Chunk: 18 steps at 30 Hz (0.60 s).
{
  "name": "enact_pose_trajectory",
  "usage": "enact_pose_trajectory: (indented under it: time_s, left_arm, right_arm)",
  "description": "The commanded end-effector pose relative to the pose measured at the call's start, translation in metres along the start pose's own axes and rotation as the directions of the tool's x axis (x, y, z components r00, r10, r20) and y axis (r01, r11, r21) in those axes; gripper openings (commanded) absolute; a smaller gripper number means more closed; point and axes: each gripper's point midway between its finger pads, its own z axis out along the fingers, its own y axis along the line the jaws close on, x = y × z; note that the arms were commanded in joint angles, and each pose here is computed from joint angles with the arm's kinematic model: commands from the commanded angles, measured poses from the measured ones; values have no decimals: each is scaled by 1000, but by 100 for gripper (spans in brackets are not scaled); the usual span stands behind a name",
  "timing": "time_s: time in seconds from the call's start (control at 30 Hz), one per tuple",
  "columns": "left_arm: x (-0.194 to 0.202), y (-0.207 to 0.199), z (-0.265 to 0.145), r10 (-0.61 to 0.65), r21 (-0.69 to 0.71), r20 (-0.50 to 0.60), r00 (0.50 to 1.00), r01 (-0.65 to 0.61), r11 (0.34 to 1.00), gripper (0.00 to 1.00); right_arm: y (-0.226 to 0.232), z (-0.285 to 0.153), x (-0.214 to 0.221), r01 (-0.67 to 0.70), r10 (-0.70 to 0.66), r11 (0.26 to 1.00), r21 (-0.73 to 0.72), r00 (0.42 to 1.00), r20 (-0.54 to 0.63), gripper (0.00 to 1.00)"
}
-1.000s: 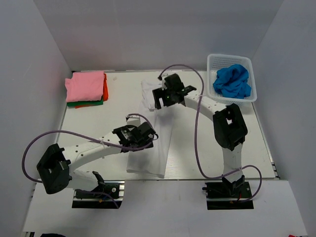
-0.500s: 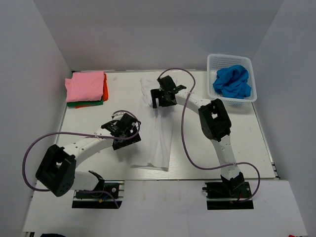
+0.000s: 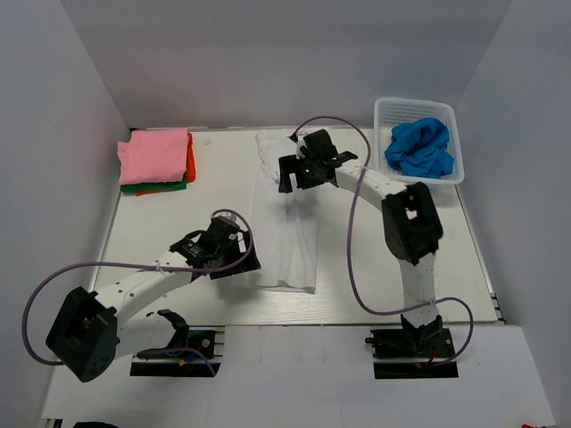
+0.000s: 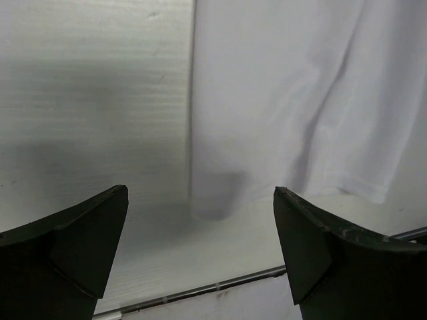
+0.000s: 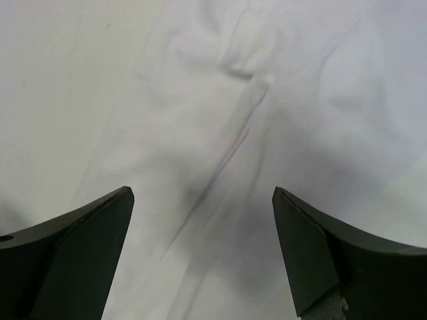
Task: Fold and stack the t-shirts
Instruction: Rotate the tshirt 90 degrees
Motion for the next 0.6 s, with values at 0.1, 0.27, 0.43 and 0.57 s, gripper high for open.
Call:
enact_pose_trajectory:
  time_s: [0.1,0.27,0.43,0.57]
  left_arm:
    - [34,1,13,45,66,-113,993,-38,997,100]
    - [46,-7,19,67,128,-149,987,-48,991,92]
    - [61,-5,27,100,131,-205,974,-74,989,70]
    - [70,1,30,98,118,-226,969,-72,990,58]
  right_arm:
    - [34,-94,33,-67,75,995,-68,990,115,90]
    - [32,-130,160,-217,216,976,-5,972,-88,90]
    - [60,-152,232,-331,307,942,-61,920,-243,90]
    - [69,-154,260,-338,300,937,-89,908,-292,90]
